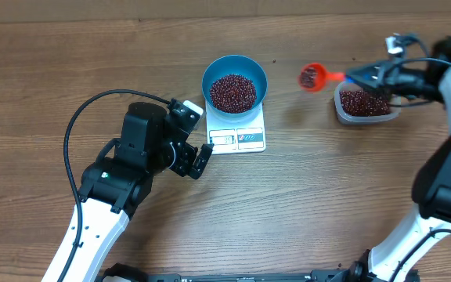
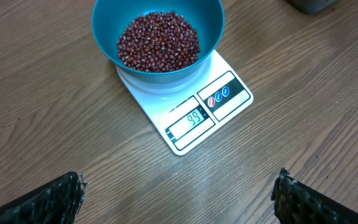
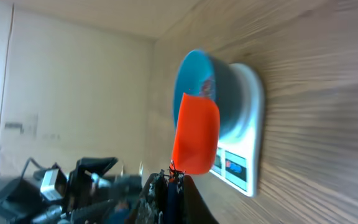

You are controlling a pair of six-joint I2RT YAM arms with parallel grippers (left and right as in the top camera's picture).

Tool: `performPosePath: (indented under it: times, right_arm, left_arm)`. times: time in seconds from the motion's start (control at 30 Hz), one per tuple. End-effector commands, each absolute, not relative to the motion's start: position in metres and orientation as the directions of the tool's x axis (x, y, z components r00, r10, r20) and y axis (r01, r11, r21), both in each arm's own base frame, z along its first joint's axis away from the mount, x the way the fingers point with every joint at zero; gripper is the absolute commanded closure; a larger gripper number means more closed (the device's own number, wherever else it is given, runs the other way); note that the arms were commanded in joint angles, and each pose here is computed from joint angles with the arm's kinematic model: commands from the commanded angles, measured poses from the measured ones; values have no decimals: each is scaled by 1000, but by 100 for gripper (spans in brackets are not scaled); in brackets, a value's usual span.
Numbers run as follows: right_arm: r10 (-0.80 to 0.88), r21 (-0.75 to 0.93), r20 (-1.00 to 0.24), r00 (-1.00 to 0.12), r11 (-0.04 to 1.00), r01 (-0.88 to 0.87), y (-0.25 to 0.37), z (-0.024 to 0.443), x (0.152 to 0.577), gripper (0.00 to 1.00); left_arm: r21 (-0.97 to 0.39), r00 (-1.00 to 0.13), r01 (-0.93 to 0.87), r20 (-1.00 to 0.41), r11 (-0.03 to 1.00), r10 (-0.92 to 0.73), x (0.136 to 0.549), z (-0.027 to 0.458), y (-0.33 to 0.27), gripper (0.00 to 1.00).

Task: Scoop item into bowl and weigh 150g on scale
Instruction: 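Carry the filled scoop with the right gripper over the teal bowl, then tilt the scoop with the right gripper to pour beans into the bowl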

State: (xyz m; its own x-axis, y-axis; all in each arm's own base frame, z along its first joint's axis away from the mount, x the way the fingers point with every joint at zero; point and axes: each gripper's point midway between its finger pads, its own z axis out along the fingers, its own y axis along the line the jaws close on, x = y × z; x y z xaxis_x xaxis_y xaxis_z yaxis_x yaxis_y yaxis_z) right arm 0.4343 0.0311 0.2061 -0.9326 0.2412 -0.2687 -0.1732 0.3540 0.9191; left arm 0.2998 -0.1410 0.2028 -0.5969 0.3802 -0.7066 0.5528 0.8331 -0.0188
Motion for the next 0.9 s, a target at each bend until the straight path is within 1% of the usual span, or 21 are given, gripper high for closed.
performPosePath:
  times: [0.0,0.07,0.13,0.27,0.37,0.47,0.63,0.73,0.87]
  right_arm:
    - [190,917,-314,-930,313,-246,64,235,445,96]
    - [157,905,-318,-935,343,-250,80,237,450,96]
    - [123,882,-324,-938,398,-253,98,236,455,96]
    - [72,813,-346,-935,520,-261,127,233,463,96]
    - [36,732,-381,-924,622,-278,144,232,469,96]
    - [-6,606,-422,-906,742,-287,156,229,475,96]
    - [-94,359,-487,-868,885,-297,170,227,479,96]
    - [-151,188,-514,-844,940,-283,175,224,480,96]
    - [-239,8,-532,-812,958,-287,187,222,476,96]
  left_arm:
    - [-15,-585,546,-723,838,368,303,213,-142,1]
    - [-15,-585,546,-723,838,368,303,213,-142,0]
    - [-15,-585,546,-723,838,368,303,213,-142,0]
    - [-15,-585,546,-723,838,368,303,213,-142,0]
    - [-15,-585,546,-723,838,368,303,213,-142,0]
    - [-15,-585,546,-723,838,368,303,213,-142,0]
    - [-15,-585,546,-723,838,368,303,213,-142,0]
    - [-15,-585,546,-723,838,367,303,213,-142,1]
    - [-15,-585,546,-723,838,368,303,213,-142,0]
